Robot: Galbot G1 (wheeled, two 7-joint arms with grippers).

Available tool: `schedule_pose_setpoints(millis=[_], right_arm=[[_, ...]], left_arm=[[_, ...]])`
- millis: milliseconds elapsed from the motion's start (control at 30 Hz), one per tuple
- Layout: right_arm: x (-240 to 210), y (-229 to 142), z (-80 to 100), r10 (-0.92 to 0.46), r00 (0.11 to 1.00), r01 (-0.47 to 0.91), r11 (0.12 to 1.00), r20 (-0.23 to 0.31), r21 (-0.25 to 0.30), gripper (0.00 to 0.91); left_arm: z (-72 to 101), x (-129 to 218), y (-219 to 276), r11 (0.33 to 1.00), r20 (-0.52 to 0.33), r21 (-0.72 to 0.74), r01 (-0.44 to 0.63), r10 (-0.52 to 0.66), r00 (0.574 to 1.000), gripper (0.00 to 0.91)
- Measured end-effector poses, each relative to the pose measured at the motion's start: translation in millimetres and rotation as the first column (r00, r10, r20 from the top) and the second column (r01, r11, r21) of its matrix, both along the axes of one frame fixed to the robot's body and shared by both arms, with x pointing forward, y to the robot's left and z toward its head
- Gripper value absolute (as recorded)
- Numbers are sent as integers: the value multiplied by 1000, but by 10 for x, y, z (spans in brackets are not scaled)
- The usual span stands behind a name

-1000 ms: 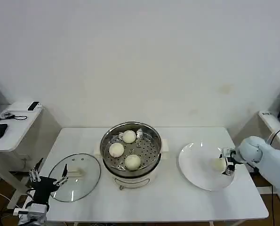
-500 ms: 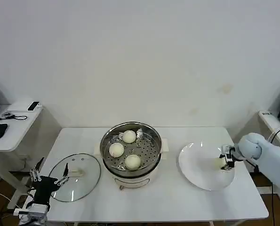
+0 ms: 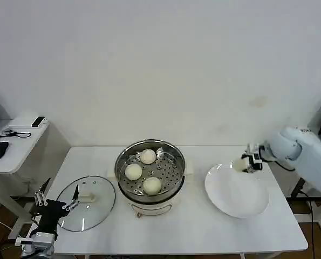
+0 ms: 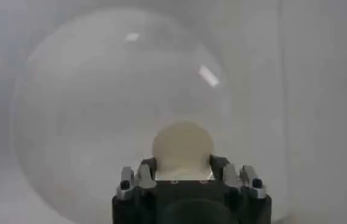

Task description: Take steamed baozi put them in steamer then cover it.

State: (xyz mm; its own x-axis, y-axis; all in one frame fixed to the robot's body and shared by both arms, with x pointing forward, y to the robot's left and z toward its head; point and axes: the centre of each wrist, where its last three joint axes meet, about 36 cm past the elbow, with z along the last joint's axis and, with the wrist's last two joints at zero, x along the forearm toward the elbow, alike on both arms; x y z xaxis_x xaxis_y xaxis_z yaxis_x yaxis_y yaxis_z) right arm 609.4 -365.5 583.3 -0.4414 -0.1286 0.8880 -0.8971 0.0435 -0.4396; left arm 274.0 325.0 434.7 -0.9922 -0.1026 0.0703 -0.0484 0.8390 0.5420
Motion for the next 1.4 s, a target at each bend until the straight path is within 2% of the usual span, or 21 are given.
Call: schedule_pose_setpoints(millis=[267,433,700,933,1100,1400], right_arm=[[55,807,608,88,994,-93,992,57,80,615],[37,1353,732,120,992,-125,984,42,131,615],[-14,2111,695,143,990,-138,973,-15,185,615],[-26,2568,469,147,987,-134,973,-62,189,615],[-33,2759,230,144,985,-127,977,-93,171,625],[11,2834,-45,115,987,-98,985,-110,142,625]], left_arm=[[27,1,-27,1000,11,-6,-4,4,1000,907],[37,-4,-26,1000,14,-4,-6,6,1000,907],[26,-12,-4,1000,17,-4,-17,17,1000,907],[12,-36,52,1000,14,5,-26,26,1000,907],[7,-34,81,999,15,7,-34,34,999,907],[-31,-24,96,999,9,7,-35,35,999,907]])
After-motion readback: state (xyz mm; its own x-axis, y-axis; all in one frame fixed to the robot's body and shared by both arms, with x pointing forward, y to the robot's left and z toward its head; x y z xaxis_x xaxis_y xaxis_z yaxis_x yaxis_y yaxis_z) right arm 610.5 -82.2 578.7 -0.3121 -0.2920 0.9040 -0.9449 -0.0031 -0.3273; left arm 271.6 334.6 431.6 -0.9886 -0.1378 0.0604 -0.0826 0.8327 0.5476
